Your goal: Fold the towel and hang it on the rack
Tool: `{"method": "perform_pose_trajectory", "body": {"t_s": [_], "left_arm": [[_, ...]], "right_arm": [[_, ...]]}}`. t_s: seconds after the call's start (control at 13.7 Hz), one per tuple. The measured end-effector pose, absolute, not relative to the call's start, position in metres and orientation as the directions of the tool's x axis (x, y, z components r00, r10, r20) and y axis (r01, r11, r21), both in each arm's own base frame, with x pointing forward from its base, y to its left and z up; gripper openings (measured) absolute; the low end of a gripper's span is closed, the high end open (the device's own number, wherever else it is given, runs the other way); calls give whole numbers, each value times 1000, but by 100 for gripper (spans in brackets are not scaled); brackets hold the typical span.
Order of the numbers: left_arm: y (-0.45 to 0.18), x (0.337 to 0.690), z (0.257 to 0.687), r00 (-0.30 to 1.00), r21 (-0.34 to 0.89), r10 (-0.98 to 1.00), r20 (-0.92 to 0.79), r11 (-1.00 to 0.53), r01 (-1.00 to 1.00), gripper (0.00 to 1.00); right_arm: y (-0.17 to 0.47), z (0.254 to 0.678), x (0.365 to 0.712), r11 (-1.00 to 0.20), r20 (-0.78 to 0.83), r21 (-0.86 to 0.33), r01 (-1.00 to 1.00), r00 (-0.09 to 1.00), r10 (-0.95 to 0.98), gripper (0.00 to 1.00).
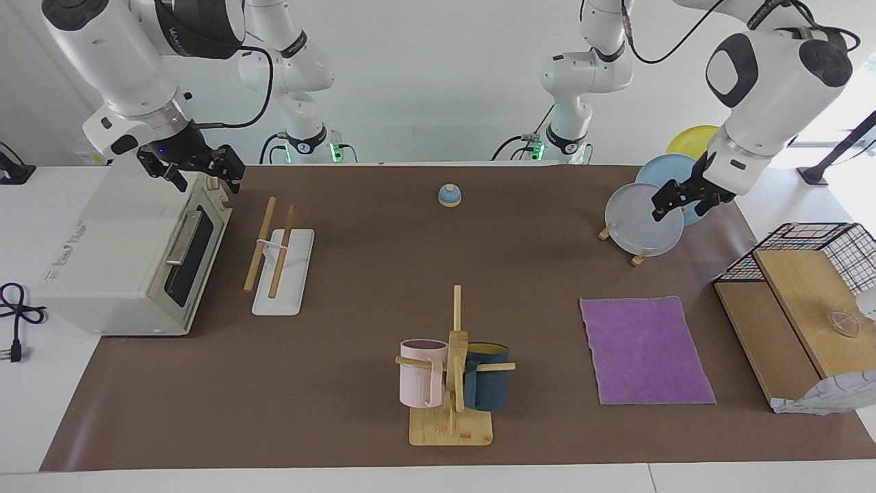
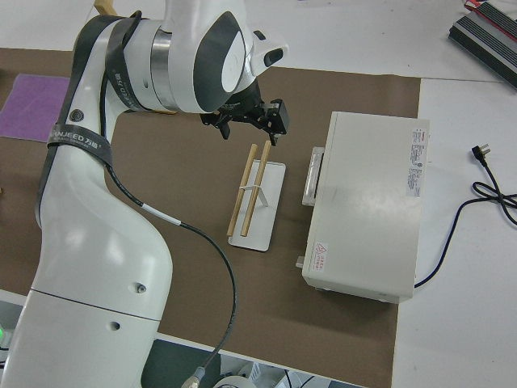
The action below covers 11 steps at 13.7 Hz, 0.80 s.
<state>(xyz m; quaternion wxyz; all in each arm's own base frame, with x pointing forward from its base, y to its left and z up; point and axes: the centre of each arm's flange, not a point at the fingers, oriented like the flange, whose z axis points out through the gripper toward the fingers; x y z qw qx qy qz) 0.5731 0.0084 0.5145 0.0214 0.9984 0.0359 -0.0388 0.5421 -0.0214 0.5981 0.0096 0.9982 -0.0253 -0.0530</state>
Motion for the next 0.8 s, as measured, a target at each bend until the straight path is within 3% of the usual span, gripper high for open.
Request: {"method": "perform_pose_trajectory", "body": {"t_s": [0.44, 0.8], "left_arm": [[71, 627, 368, 992, 52, 101, -76, -993, 105, 100], [92, 638, 325, 986, 112, 158, -54, -980, 163, 99]], "right_arm": [[-21, 598, 542, -999, -105, 22, -50, 993, -52, 100], [-21, 598, 542, -999, -105, 22, -50, 993, -52, 100]]}}
